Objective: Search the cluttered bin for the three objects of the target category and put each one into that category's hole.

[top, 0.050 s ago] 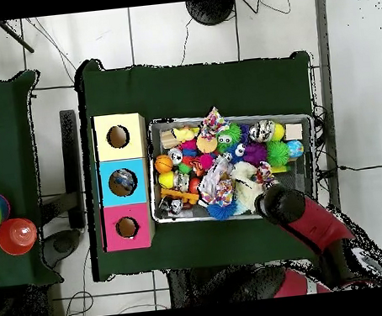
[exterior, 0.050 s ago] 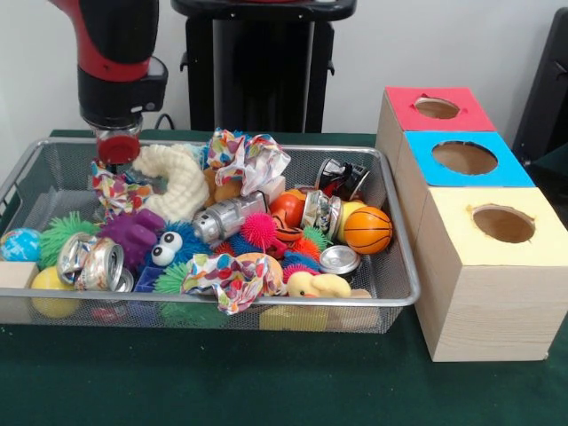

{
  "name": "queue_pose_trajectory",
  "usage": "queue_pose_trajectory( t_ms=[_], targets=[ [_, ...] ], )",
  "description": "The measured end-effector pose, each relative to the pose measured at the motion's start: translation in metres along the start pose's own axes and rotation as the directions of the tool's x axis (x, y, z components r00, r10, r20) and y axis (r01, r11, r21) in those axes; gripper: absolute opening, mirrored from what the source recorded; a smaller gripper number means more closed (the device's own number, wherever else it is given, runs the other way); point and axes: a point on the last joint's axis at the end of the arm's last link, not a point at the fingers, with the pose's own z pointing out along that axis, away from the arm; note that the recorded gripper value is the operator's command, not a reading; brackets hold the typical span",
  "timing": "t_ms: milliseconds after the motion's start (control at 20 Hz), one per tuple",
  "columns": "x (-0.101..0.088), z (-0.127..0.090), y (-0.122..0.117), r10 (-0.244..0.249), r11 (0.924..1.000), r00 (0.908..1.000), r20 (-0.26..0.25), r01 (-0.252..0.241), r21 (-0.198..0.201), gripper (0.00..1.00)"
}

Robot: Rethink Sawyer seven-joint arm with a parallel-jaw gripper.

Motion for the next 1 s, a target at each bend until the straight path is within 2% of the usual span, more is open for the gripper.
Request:
queue_pose_trajectory(
  t_ms=[100,300,350,450,500,650,950,1000],
  targets=[
    [-0.002,-0.001,-0.001,0.003,1.0,1.0,0.0,-0.003,0.0,1.0],
    [-0.005,-0.002,-0.01,0.038,0.9992,0.9966,-0.074,-0.037,0.015,1.0],
    [-0.003,0.002,-0.015,0.056,0.9982,0.9893,-0.135,-0.053,0.027,1.0],
    [-0.001,0.005,-0.017,0.066,0.9976,0.9832,-0.17,-0.061,0.034,1.0],
    [-0.001,0.006,-0.015,0.083,0.9965,0.9746,-0.208,-0.078,0.03,1.0],
    [0.0,0.008,-0.013,0.098,0.9952,0.966,-0.239,-0.096,0.018,1.0],
    [0.001,0.006,-0.018,0.138,0.9881,0.9411,-0.309,-0.152,-0.023,1.0],
    [0.002,0.005,-0.018,0.138,0.9877,0.9397,-0.313,-0.154,-0.026,1.0]
  ],
)
